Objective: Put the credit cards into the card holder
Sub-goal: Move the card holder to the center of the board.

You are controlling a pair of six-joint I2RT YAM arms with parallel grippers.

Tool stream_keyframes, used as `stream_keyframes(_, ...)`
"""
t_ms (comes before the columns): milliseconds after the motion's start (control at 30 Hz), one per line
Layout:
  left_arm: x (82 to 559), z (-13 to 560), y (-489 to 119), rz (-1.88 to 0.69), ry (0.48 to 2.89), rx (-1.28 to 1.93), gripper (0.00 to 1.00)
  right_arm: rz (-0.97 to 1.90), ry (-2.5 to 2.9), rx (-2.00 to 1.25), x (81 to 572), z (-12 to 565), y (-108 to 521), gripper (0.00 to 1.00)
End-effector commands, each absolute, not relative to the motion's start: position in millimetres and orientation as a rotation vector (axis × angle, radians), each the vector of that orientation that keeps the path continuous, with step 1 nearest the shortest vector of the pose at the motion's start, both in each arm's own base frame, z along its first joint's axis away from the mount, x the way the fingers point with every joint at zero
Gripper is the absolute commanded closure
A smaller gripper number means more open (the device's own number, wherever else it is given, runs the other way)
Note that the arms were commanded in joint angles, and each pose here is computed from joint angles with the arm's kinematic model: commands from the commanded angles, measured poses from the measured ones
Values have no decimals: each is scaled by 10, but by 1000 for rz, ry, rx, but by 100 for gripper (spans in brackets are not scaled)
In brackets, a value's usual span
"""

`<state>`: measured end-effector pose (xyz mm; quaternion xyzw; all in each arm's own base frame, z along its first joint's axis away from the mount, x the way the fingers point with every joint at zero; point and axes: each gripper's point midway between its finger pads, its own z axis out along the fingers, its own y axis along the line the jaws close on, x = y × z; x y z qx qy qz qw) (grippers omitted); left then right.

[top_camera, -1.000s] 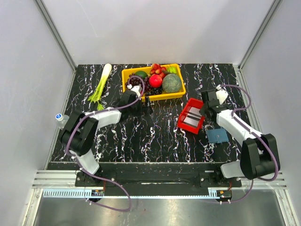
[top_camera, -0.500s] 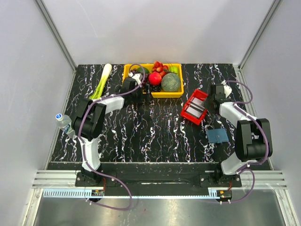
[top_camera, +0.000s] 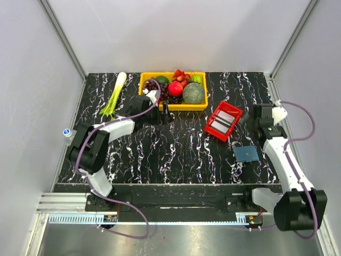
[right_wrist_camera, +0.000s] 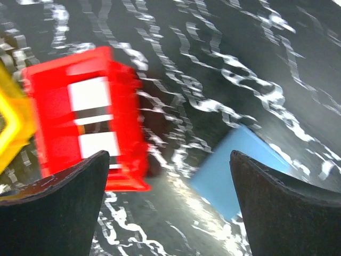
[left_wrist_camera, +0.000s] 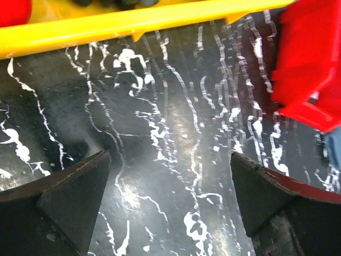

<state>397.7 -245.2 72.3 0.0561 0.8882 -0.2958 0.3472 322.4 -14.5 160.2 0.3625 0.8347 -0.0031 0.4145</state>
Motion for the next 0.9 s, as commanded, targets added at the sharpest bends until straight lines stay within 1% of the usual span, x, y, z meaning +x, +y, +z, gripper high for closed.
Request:
stream_keyframes(0, 3854, 1301, -2526, -848, 2149, 173, 1, -212, 2099, 1239, 2532, 1115, -548, 1)
stream_keyframes(200, 3614, 1537, -2579, -867, 2113, 228, 1, -131, 2217, 1212, 2593, 828, -539, 1)
stream_keyframes(333, 3523, 1638, -2561, -882, 2091, 241, 1, -140, 2315, 1205, 2603, 574, -571, 1)
stream_keyframes(500, 3445, 1732, -2573, -911, 2069, 262, 1, -11, 2413, 1205, 2655, 358, -527, 1)
stream_keyframes(600, 3414, 1755, -2588, -920, 2069, 279, 1, 65, 2464, 1187, 2617, 324, -404, 3)
stream_keyframes(667, 3407, 1774, -2591, -919, 2066, 284, 1, 192, 2486, 1199, 2563, 316, -216, 9)
stream_keyframes(733, 3405, 1790, -2604, -923, 2064, 292, 1, 321, 2491, 1211, 2493, 303, -31, 19)
stream_keyframes(833, 3394, 1816, -2629, -934, 2064, 302, 1, 415, 2496, 1223, 2360, 314, 130, 26)
stream_keyframes(867, 3391, 1809, -2628, -933, 2066, 301, 1, 447, 2493, 1221, 2333, 329, 192, 27)
